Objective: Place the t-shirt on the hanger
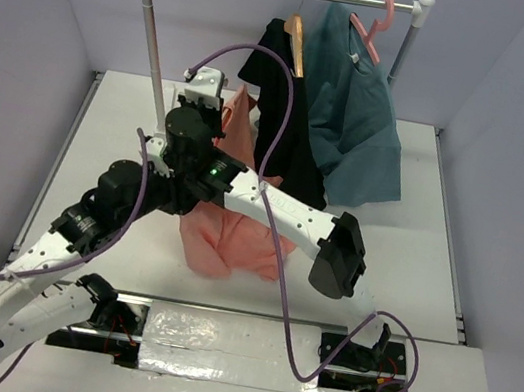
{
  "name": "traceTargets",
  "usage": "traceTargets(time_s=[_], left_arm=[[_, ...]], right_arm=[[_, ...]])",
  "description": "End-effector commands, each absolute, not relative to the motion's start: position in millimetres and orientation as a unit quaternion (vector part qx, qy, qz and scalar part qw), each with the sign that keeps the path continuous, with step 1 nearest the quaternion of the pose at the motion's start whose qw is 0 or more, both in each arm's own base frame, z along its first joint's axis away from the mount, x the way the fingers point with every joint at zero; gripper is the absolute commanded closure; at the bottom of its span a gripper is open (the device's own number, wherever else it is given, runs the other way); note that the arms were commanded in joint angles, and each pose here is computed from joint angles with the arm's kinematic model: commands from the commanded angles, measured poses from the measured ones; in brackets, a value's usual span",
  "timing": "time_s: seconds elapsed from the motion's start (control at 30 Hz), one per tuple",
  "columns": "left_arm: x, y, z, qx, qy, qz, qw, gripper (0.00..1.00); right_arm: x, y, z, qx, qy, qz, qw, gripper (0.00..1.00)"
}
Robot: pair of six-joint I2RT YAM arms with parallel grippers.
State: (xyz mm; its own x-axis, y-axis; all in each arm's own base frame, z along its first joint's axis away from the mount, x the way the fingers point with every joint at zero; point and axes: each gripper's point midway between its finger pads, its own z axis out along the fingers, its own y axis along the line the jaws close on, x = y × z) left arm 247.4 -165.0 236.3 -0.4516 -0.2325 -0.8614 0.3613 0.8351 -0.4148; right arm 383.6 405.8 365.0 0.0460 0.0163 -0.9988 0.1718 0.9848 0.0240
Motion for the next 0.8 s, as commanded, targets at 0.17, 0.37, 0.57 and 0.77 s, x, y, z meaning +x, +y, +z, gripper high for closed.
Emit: traceTargets(time_s=[0.17, 0.37, 0.57, 0.77], left_arm=[[250.4, -183.6, 252.2, 0.063, 0.783, -0.296, 0.544, 1.0], [243.9, -174.6, 266.5, 0.047, 0.782, -0.291, 0.549, 1.0], [240.4, -155.7, 293.2, 0.049, 0.795, -0.244, 0.553, 1.0], [238.0, -157.5, 294.1, 0.066, 0.804, -0.239, 0.541, 1.0]], right_arm=[[383.2, 401.5, 386.5, 0.109, 0.683, 0.0, 0.722, 1.0], [382.5, 404.6, 388.4, 0.088, 0.69, 0.032, 0.717, 1.0], [378.3, 392.4, 405.5, 0.083, 0.695, 0.098, 0.707, 0.56], [376.4, 375.3, 423.2, 0.081, 0.688, 0.137, 0.708, 0.34]])
